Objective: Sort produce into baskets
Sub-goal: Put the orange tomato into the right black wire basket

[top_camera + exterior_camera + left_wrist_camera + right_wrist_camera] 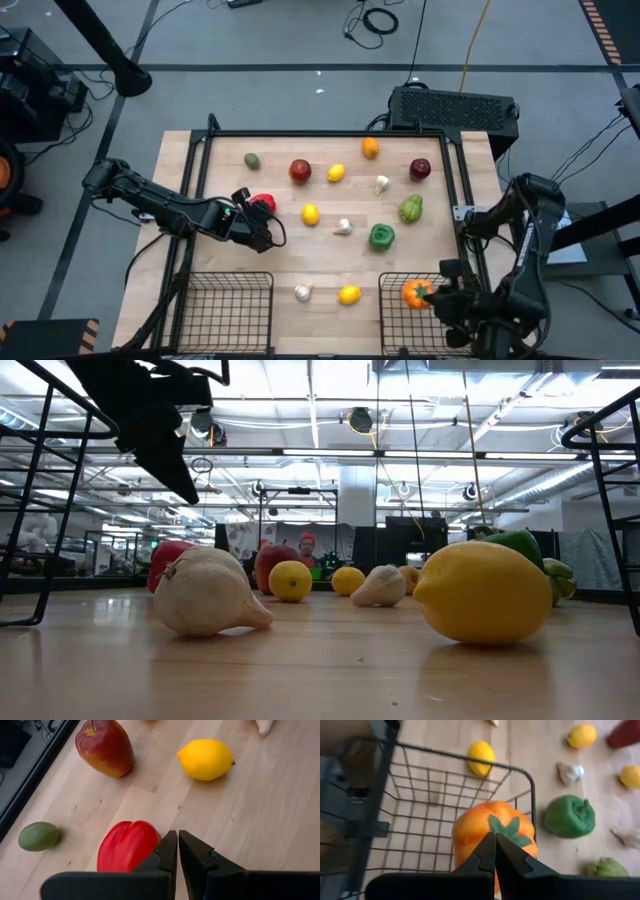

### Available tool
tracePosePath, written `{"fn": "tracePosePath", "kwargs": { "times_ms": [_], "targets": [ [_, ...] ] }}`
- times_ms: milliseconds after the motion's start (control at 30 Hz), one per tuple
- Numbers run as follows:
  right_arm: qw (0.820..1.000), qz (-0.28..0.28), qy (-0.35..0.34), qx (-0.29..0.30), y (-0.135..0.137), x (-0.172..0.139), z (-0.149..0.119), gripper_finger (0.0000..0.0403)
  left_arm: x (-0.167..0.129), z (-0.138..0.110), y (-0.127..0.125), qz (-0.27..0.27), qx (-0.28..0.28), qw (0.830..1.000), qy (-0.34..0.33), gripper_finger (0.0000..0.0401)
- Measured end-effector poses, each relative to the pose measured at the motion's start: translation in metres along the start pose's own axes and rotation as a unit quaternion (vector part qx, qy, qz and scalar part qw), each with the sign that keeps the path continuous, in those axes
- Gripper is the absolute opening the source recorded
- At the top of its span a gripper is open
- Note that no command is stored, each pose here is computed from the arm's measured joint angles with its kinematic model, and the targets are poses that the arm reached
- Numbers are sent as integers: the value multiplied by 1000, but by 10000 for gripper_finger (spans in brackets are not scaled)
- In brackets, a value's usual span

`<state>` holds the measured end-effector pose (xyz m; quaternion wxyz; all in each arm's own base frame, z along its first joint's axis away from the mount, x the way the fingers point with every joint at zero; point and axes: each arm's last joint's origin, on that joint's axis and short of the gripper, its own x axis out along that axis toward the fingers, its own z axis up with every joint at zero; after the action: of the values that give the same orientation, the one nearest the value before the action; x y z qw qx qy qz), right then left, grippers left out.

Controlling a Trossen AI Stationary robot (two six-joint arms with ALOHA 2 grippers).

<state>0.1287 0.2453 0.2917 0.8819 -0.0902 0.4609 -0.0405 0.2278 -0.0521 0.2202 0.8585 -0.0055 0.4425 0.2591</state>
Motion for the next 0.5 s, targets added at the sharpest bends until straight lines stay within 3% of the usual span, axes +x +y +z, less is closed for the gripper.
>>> {"fn": "tracePosePath", "kwargs": {
  "times_ms": [500],
  "targets": [
    [991, -107, 63, -51, 36, 72, -7, 0, 0, 0, 0, 1, 5, 1000, 1, 27]
  ]
}}
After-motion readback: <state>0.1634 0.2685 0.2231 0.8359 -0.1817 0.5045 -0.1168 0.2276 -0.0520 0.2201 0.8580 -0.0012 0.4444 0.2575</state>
